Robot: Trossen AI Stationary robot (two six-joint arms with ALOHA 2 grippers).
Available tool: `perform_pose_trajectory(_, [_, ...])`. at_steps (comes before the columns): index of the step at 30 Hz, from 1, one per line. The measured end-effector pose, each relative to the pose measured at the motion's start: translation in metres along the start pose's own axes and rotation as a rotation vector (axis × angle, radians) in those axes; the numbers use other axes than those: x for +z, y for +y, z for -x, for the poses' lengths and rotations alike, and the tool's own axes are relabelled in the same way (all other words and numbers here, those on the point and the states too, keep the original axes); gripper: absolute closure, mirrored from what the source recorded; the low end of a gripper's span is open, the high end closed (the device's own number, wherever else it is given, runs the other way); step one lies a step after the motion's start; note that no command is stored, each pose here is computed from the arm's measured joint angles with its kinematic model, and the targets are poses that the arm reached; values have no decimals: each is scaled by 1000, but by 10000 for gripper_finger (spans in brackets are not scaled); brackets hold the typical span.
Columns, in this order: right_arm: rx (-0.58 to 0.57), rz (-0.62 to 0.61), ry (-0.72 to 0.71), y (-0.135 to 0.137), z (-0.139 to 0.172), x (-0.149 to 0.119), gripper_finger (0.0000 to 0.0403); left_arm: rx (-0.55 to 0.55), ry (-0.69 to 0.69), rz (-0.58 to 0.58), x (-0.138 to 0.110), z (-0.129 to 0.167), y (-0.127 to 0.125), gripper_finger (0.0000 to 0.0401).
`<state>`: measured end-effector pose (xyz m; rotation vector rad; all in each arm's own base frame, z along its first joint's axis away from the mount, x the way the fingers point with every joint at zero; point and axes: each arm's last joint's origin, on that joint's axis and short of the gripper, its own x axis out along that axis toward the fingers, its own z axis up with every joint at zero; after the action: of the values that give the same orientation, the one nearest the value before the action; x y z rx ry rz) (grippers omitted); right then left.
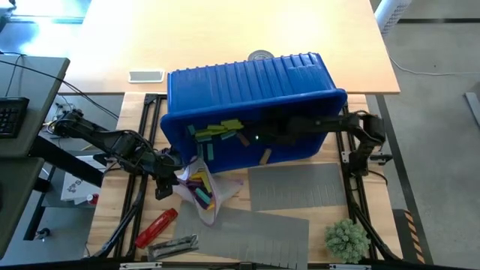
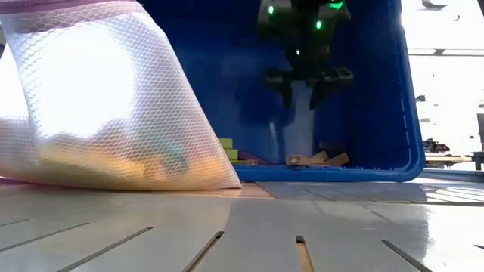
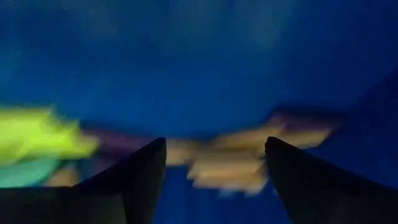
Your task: Sort blocks
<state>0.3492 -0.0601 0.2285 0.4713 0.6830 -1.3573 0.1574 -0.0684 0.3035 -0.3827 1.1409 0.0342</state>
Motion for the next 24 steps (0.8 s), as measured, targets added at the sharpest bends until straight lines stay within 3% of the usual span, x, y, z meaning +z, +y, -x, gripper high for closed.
perform_pose_trajectory(2, [-56,16,-44,-5,-5,4,144,14,-9,9,0,0,0,401])
perform_pose_trajectory(8, [-199,14,4,-11,-58,11,144,-2,3,-9,1,0,1,401])
perform_pose_trajectory(11, [-287,45,80,-15,-90,2,144,-3,5,16,1,0,1,401])
perform_pose_trajectory(16, [-319,69,183,-12,-123,-12,144,1,9,32,1,-2,0,401])
perform_pose_trajectory(19, [-267,84,248,-5,-119,-20,144,5,8,37,2,-2,1,401])
perform_pose_trajectory(24, [-141,61,228,2,-68,-18,144,10,5,53,3,-2,2,401])
